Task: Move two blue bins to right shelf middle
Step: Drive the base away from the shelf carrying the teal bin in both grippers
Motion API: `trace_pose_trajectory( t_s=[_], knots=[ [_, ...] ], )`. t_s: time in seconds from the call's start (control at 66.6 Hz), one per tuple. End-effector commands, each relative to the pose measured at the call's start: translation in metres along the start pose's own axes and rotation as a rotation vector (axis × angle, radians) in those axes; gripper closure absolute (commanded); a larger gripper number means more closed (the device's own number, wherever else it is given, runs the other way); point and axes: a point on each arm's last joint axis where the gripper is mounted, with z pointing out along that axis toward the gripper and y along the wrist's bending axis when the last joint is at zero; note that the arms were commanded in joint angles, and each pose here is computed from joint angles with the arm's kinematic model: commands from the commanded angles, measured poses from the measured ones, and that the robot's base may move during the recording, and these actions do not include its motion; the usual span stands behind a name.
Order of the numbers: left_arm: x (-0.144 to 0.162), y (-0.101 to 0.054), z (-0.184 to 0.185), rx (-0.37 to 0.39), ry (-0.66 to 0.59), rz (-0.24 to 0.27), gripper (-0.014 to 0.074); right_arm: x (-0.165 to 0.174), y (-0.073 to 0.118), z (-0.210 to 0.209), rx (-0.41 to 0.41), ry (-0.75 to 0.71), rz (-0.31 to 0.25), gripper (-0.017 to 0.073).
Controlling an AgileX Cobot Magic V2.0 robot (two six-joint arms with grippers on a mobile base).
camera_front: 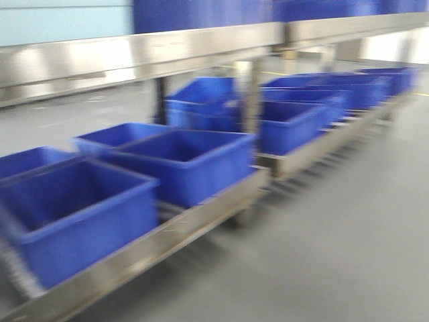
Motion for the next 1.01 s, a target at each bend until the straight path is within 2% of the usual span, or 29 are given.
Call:
trace_pose_trajectory(
  t_s=[0.0, 0.901, 0.991],
  knots=[
    [-0.0064, -0.0068, -0.0109, 0.077, -0.066, -0.017, 0.0704, -0.0057, 0.0014, -0.0031, -0.022, -0.052, -0.002, 0.072],
    [-0.0065, -0.0067, -0.0108, 0.075, -0.067, -0.016, 0.0704, -0.0057, 0.0014, -0.0031, -0.022, -0.052, -0.002, 0.072],
    [-0.0071, -0.005, -0.0108, 0.057, -0.075, -0.007, 0.0704, -0.0057, 0.0014, -0.0031, -0.022, -0.052, -0.002, 0.072]
  ],
)
